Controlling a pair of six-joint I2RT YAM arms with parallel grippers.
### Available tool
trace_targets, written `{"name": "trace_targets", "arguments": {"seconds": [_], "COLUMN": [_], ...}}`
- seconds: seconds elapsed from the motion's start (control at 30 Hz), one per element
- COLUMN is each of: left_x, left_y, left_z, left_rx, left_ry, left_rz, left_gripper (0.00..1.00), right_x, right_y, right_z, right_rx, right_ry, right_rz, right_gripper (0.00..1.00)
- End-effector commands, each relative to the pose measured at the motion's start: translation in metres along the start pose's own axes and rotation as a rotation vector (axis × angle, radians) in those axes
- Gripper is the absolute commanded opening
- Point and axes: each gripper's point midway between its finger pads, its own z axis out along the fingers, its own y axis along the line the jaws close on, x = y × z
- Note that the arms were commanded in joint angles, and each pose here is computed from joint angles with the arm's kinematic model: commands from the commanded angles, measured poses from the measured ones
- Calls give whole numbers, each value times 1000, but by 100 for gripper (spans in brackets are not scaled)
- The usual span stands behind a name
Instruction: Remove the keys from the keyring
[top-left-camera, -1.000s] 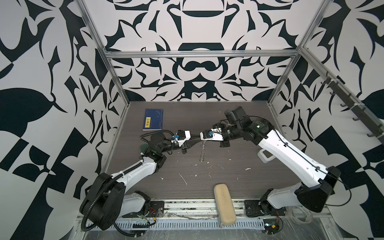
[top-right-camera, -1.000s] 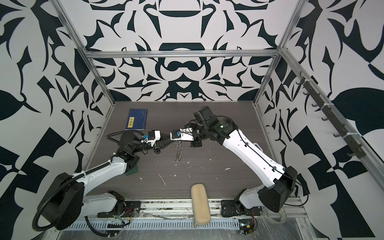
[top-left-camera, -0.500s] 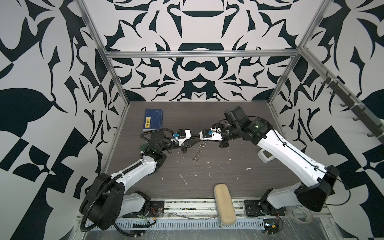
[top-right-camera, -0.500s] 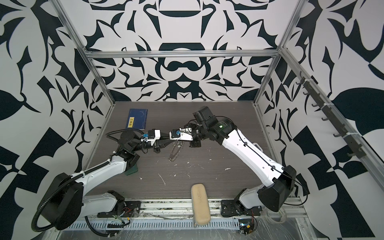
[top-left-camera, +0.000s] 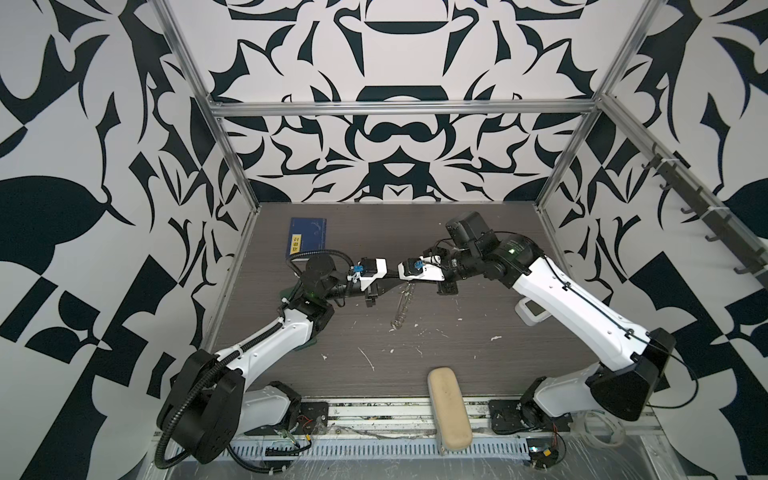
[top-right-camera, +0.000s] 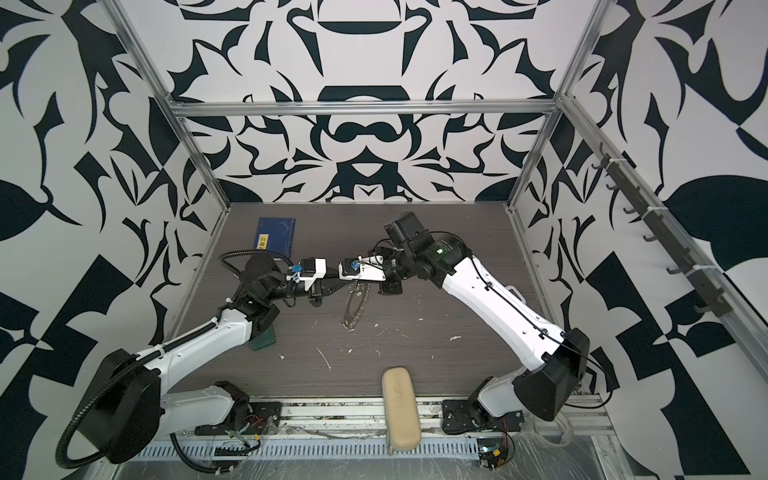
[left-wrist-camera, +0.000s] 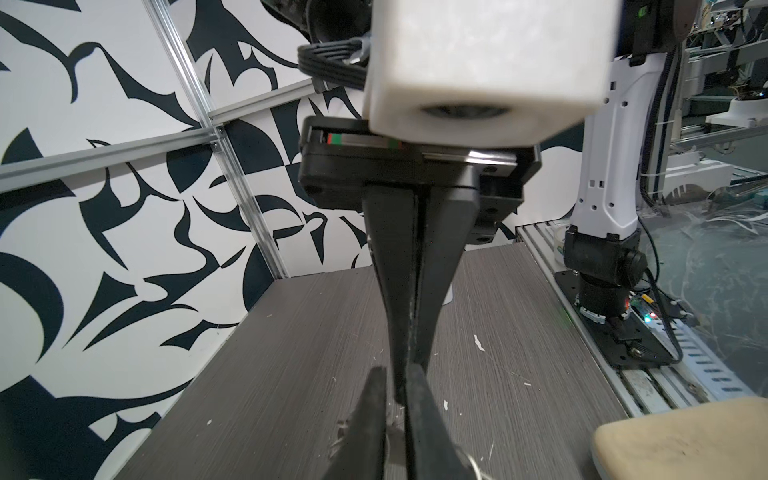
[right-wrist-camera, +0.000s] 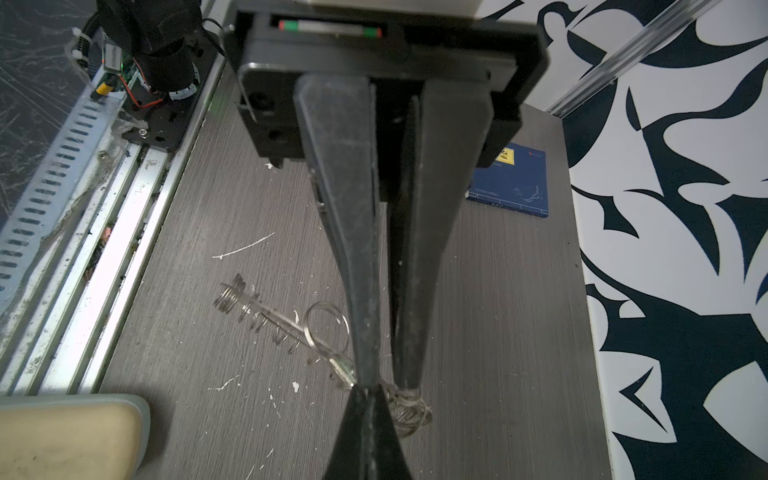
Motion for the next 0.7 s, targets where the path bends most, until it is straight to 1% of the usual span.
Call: {"name": "trace_targets", "arguments": {"seconds": [0.0,0.2,0.33,0.37,0.43,0.47,0.57,0.63,0.67], "left_x": [0,4,4,5,4,3,2,-4,-5], "left_y": [-6,-8,-7,-7,-7,-6,-4,-3,-3], "left_z": [0,-1,-2,-2,-2,-2,-1,-1,-1], "left_rx": [23,23,14,14,14,13,2,0,-1], "left_ry": [21,39,45,47,48,47,38,17,7], "left_rz": [-9,-13,-13,-14,-12,-9,4,16,18], "left_gripper": [13,14,16,14,3,0,0,0,0], "right_x": [-33,-34,-34,-34,-35,-35,-35,-42,-43], "right_y": [-15,-16,-16,-15,-15,-14,-13,-13,-13], "right_z": [-17,-18,-18,-18,-18,-18,-17,-19,-20], "right_rx": [62,67,66,65,60,59,53,57,70], "right_ry": [-97,-99,-96,-97,-100,-102,-105,-150,-165], "right_rz": [-59,-57,-55,-56,-55,-55,-50,-35,-32], "right_gripper": [0,0,0,0,0,0,0,0,3]}}
